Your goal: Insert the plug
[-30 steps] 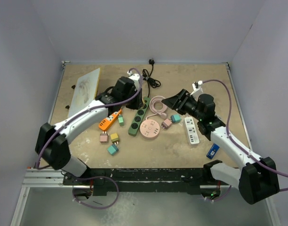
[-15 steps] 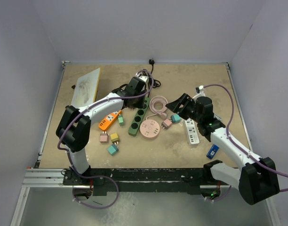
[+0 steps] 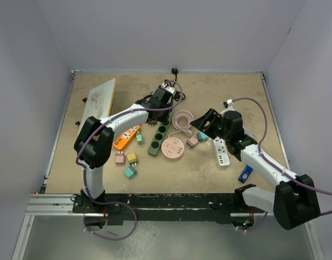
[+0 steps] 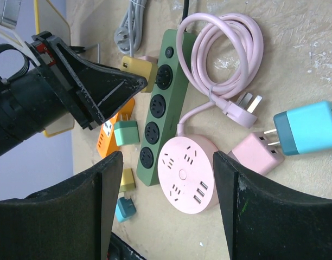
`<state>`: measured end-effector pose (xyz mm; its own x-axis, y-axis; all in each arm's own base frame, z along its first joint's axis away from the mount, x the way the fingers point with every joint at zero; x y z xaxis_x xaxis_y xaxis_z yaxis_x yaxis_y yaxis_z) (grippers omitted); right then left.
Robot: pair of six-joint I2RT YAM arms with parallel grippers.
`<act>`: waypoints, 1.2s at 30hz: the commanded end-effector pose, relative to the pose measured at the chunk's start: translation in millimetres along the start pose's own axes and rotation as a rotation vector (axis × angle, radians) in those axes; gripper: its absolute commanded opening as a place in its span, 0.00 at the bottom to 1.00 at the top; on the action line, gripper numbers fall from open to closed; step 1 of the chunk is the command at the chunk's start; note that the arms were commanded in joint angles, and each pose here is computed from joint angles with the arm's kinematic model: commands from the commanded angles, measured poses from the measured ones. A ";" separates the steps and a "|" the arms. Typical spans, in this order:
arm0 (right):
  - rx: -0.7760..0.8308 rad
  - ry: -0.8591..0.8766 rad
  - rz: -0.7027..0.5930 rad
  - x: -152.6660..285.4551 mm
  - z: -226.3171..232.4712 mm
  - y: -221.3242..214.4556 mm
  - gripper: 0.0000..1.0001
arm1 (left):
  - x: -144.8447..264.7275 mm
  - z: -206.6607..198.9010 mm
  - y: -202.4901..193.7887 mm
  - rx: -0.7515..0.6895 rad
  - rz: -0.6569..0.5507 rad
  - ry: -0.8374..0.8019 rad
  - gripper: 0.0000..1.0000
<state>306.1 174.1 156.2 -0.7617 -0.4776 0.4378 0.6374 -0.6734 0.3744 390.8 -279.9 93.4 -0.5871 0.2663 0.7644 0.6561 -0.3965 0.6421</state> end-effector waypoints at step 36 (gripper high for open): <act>0.023 0.051 -0.065 12.4 23.7 18.9 0.69 | -33.6 10.5 -117.5 0.044 0.333 -0.014 0.00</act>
<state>303.3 170.8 158.8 -0.7652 -0.4702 0.4398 0.6322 -0.6778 0.3754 390.0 -275.7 70.8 -0.5750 0.2576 0.7765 0.6743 -0.3881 0.6282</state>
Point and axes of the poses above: each gripper's point midway between its finger pads, its own x axis back along the fingers, its own z axis along the line the jaws close on, y = z × x, the point moved 1 cm from there along x, back along the fingers, and after that the axes turned 10 degrees about -x, right-handed, at the moved point
